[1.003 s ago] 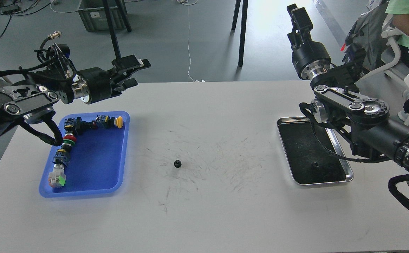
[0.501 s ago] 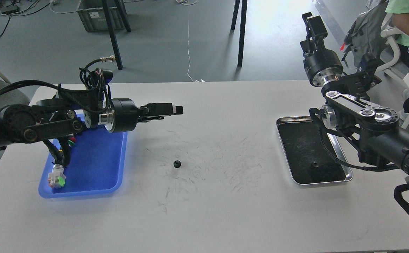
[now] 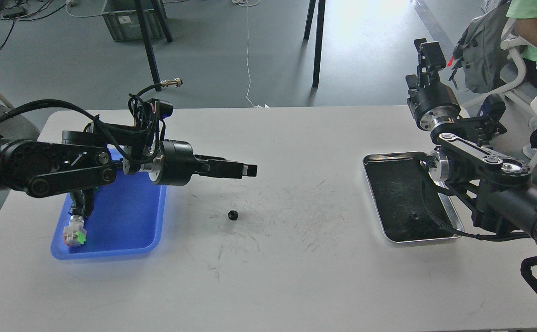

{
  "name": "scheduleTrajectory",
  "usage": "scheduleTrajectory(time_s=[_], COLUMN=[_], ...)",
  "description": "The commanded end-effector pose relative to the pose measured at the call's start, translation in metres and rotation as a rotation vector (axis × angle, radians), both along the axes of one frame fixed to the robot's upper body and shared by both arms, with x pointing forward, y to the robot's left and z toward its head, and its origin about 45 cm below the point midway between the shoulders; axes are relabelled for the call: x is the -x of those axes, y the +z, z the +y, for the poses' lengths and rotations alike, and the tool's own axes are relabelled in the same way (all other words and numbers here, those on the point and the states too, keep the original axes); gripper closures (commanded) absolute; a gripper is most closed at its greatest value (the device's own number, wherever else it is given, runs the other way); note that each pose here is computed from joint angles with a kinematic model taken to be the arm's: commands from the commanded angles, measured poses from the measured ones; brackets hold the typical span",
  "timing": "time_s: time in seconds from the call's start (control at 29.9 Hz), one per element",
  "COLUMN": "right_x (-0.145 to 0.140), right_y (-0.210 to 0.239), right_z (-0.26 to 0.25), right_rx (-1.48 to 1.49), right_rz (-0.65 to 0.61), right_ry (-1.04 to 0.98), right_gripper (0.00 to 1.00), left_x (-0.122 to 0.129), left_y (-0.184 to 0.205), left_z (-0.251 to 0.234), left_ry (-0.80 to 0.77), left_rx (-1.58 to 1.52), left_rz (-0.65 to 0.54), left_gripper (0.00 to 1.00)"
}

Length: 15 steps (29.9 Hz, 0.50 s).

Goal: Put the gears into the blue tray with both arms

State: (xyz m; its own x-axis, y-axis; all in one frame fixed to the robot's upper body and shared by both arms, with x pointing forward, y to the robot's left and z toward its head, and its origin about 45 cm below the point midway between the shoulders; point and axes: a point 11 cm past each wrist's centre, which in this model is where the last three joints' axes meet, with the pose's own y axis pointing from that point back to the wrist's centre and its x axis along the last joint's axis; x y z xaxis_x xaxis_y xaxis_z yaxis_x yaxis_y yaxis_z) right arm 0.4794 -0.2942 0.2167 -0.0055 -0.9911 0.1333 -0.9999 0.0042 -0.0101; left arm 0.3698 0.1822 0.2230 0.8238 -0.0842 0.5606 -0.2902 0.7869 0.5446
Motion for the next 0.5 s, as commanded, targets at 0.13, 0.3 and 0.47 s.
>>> scheduleTrajectory(time_s=[0.13, 0.3, 0.47], right_x=[0.003, 0.003, 0.002], right_y=[-0.005, -0.005, -0.001], right_z=[0.000, -0.002, -0.015], right_rx=[-0.008, -0.008, -0.045], right_rz=[0.009, 0.010, 0.000], right_ry=[-0.001, -0.003, -0.033], right_gripper=[0.04, 0.04, 0.04], left_x=[0.022, 0.029, 0.022], left_y=[-0.033, -0.046, -0.054], left_z=[-0.004, -0.028, -0.033], left_ry=[-0.171, -0.297, -0.318], left_rx=[-0.152, -0.183, -0.222], left_rz=[-0.039, -0.145, -0.172], left_gripper=[0.01, 0.02, 0.02])
